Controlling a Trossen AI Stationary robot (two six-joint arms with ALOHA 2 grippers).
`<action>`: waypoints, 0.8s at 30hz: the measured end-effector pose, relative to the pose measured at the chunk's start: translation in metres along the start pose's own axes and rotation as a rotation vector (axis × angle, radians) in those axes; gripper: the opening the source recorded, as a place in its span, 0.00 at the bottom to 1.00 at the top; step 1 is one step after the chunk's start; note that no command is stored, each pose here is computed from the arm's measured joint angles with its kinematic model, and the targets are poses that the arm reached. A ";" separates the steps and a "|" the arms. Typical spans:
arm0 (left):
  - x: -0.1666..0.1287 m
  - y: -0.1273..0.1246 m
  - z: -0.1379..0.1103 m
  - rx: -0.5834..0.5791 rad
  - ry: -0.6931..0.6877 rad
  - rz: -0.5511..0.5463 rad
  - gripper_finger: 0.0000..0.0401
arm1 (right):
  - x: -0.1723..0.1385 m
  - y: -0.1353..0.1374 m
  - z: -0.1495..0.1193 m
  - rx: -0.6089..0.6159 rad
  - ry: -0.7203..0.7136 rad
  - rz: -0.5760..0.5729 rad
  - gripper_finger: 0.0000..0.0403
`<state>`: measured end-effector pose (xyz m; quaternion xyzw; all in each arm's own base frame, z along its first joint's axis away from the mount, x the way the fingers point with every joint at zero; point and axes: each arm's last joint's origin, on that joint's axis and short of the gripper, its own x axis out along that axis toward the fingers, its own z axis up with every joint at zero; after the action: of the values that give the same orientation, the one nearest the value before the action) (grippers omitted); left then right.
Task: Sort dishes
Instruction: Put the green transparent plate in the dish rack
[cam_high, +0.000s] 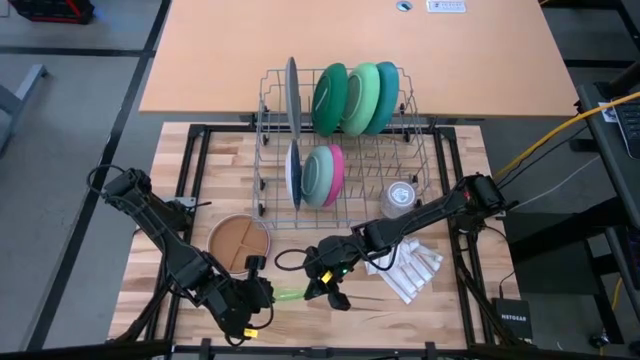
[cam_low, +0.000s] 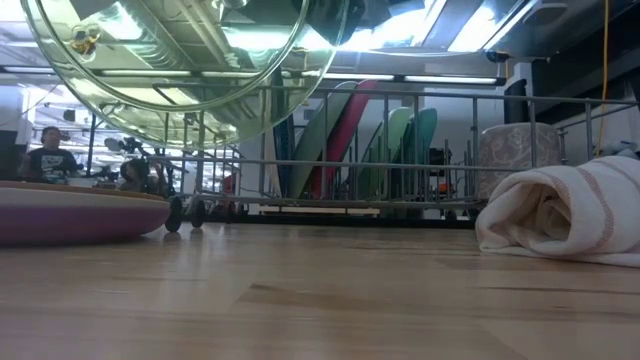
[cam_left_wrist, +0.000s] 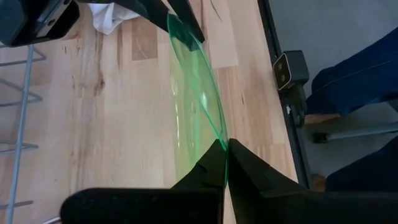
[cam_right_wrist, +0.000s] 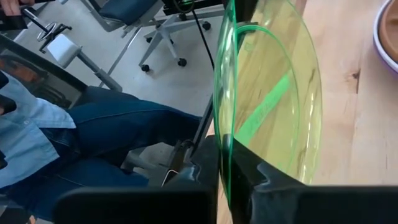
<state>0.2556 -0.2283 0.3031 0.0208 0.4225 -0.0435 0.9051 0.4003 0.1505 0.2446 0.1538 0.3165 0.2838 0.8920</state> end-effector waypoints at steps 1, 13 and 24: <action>0.000 0.000 0.000 0.000 -0.001 -0.001 0.00 | 0.000 0.000 0.000 0.001 0.000 -0.001 0.04; 0.000 0.000 0.000 -0.009 -0.011 0.014 0.00 | 0.000 0.000 0.000 0.002 0.001 -0.003 0.02; 0.004 0.008 0.004 -0.072 -0.010 0.030 0.02 | 0.000 0.000 -0.001 0.008 0.011 0.013 0.02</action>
<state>0.2619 -0.2211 0.3032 -0.0058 0.4191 -0.0145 0.9078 0.3999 0.1501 0.2441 0.1576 0.3216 0.2895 0.8877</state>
